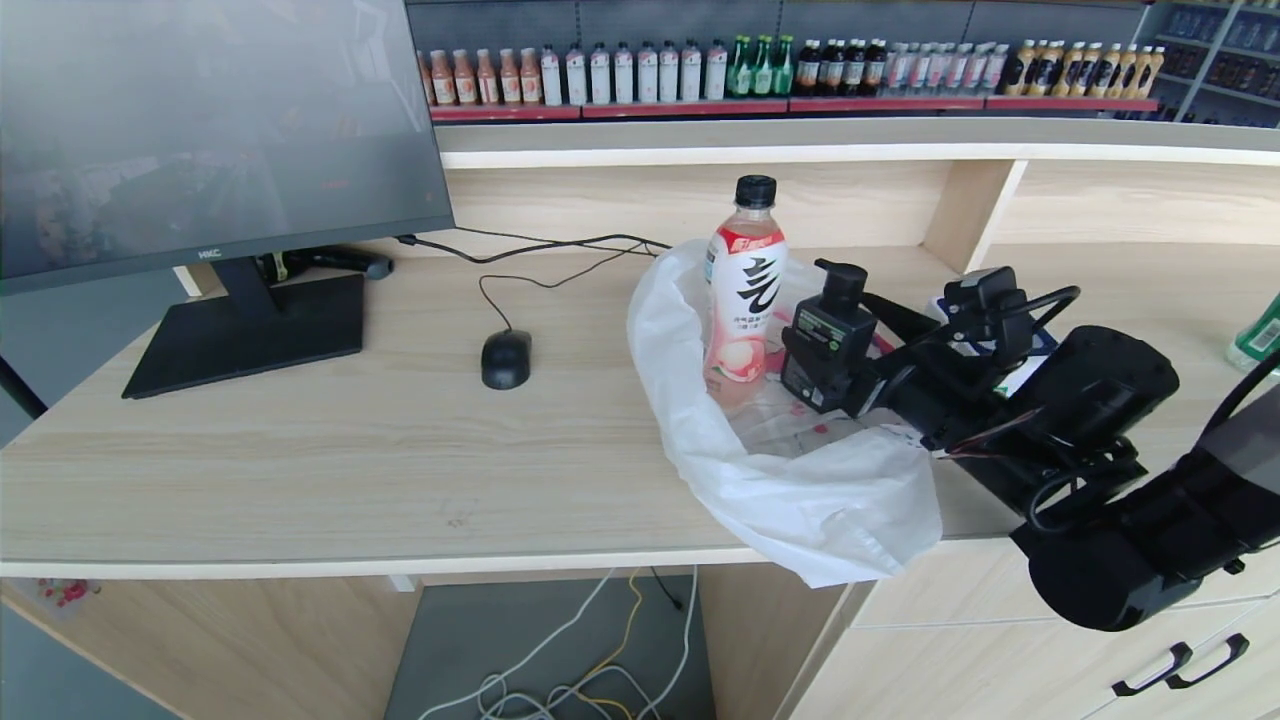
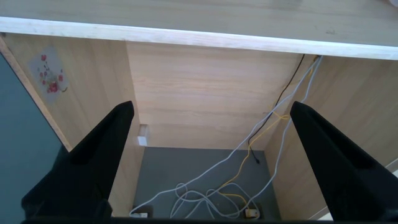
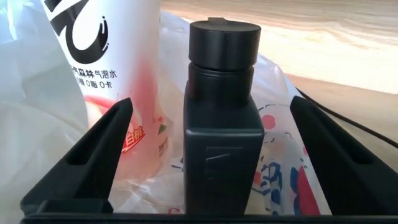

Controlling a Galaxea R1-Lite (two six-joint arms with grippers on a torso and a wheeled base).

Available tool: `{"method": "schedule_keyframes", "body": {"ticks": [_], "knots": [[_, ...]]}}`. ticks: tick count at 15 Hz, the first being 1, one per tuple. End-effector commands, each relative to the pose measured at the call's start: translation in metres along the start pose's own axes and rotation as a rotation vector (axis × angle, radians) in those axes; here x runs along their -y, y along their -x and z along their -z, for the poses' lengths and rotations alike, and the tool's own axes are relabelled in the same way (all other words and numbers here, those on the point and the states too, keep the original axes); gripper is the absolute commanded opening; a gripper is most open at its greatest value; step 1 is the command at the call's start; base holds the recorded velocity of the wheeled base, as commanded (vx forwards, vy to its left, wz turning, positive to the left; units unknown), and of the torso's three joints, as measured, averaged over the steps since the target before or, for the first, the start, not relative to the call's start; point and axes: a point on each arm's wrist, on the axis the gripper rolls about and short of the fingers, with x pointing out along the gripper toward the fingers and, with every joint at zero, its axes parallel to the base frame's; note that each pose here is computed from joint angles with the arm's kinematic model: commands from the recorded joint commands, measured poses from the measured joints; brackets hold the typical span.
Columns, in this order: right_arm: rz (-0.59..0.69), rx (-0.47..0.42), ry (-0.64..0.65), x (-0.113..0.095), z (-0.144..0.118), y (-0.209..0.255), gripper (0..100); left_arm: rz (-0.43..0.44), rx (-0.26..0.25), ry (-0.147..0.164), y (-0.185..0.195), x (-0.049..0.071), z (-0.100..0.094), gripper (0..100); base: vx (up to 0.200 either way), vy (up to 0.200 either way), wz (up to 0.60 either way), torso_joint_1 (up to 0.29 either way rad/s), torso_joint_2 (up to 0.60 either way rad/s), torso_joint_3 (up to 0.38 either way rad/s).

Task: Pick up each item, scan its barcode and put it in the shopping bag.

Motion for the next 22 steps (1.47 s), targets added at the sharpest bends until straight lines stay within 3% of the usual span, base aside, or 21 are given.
{"method": "schedule_keyframes", "body": {"ticks": [1,9,11,18,22], "knots": [[-0.001,0.018,0.007,-0.004,-0.021,0.018,100,0.000,0.000,0.001,0.000,0.000,0.000,100,0.000,0.000,0.00,0.000,0.00,0.000],[0.006,0.049,0.011,-0.012,-0.056,0.062,100,-0.001,0.000,0.001,0.000,0.000,0.000,100,0.000,0.000,0.00,0.000,0.00,0.000],[0.007,0.063,0.016,-0.012,-0.061,0.063,100,-0.001,0.000,0.001,0.000,0.000,0.000,100,-0.200,0.000,0.00,0.005,0.00,0.002],[0.018,0.040,0.009,-0.010,-0.058,0.070,100,0.000,0.000,0.001,0.000,0.000,0.000,100,-0.029,0.000,0.00,0.002,0.00,0.000],[0.023,0.052,0.012,-0.009,-0.061,0.072,100,-0.001,0.000,0.001,0.000,0.000,0.000,100,0.000,-0.200,0.00,0.002,0.00,0.002]]}}
